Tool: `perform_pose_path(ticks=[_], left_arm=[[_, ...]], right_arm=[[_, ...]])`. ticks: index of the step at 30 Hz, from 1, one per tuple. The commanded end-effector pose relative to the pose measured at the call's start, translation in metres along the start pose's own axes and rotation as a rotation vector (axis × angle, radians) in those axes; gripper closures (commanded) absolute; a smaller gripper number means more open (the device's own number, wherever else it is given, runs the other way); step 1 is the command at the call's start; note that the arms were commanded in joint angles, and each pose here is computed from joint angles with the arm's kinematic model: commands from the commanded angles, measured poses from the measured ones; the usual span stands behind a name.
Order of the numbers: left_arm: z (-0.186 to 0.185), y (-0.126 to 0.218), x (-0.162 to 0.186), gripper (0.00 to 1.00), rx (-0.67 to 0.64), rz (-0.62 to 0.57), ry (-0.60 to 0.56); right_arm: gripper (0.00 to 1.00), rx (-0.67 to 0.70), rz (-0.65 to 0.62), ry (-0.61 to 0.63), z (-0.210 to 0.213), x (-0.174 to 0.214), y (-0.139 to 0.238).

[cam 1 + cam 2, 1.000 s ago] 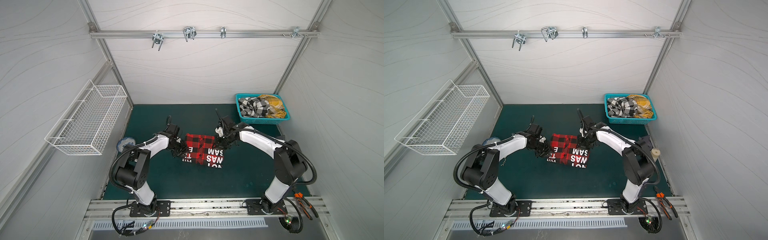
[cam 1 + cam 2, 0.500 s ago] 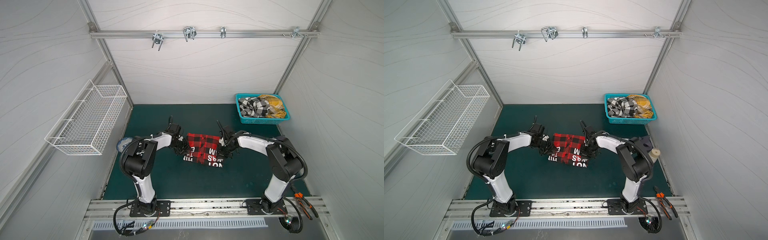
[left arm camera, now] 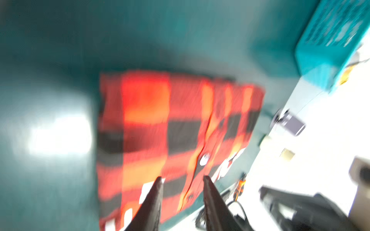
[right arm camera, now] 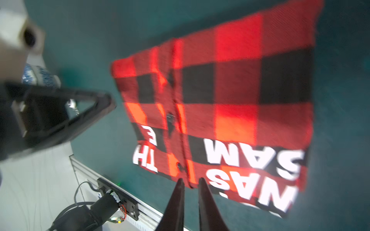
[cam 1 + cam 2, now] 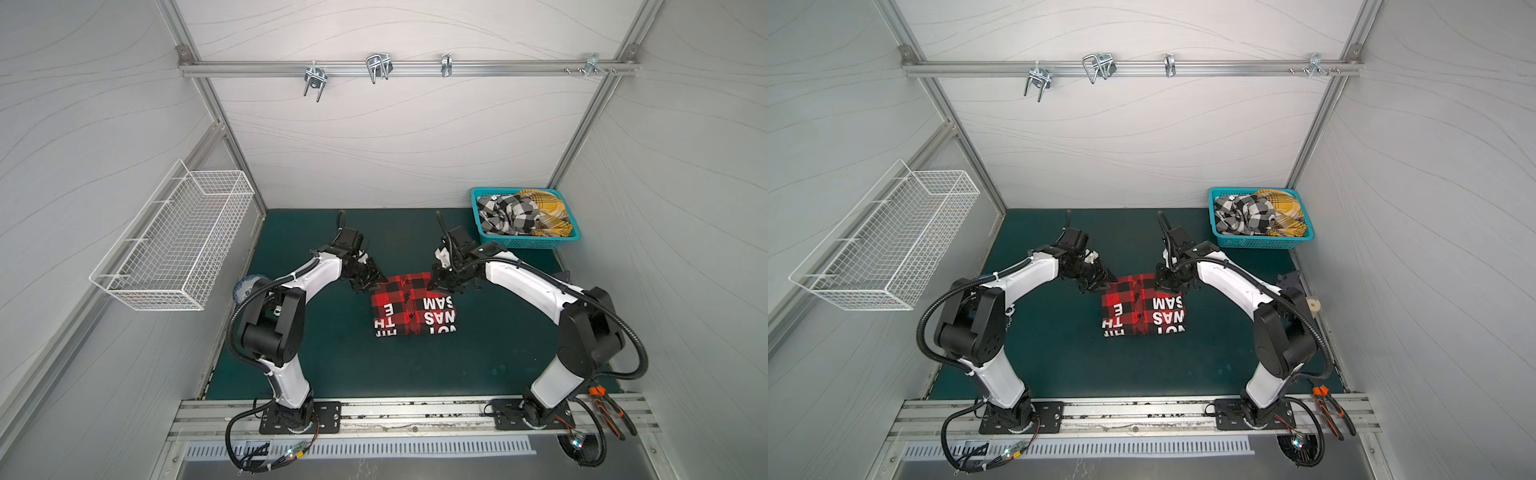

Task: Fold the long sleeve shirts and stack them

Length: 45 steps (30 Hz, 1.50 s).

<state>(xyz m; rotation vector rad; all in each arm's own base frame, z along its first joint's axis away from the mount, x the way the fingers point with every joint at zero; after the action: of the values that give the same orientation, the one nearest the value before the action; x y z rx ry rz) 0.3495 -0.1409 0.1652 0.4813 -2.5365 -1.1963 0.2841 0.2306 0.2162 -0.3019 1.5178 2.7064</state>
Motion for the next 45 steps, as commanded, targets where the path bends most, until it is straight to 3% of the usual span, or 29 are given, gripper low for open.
perform_pose_path(ticks=[1, 6, 12, 17, 22, 29, 38, 45], left_arm=[[0.018, -0.028, -0.014, 0.68, -0.082, 0.059, 0.036], [0.032, -0.062, -0.026, 0.71, -0.079, 0.111, 0.102], [0.027, -0.064, -0.033, 0.68, -0.071, 0.095, 0.103], [-0.001, -0.027, -0.025, 0.61, -0.026, 0.038, 0.04], [-0.022, 0.006, 0.006, 0.59, -0.053, -0.036, -0.048], [-0.021, -0.027, 0.009, 0.75, -0.056, 0.033, -0.038], [-0.01, -0.066, -0.01, 0.81, -0.113, 0.083, -0.006], [-0.006, -0.082, -0.018, 0.81, -0.162, 0.127, -0.031]], right_arm=[[0.83, -0.021, 0.085, -0.022, -0.004, -0.009, -0.033], [0.83, -0.023, 0.12, -0.058, -0.013, -0.026, -0.063], [0.85, 0.051, 0.17, -0.108, -0.039, -0.024, -0.087], [0.85, 0.062, 0.109, -0.077, -0.03, -0.034, -0.06], [0.83, 0.04, 0.042, -0.006, 0.002, -0.047, -0.038], [0.83, -0.022, 0.089, -0.058, 0.002, -0.064, -0.075], [0.83, 0.001, 0.127, -0.145, -0.037, -0.074, -0.104], [0.83, 0.043, 0.126, -0.124, -0.058, -0.085, -0.072]])
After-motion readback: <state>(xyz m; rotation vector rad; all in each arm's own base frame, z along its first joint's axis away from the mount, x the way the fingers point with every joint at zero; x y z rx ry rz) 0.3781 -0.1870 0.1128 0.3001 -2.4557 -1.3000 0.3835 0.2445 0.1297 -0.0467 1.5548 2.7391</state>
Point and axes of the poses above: each gripper's point midway between its finger pads, its own y axis back along the fingers, its own z axis along the line the jaws close on, x = y × z, the point moved 10 cm from there along y, back along the fingers, and after that the axes turned 4 degrees about y, right-handed, at the moved point
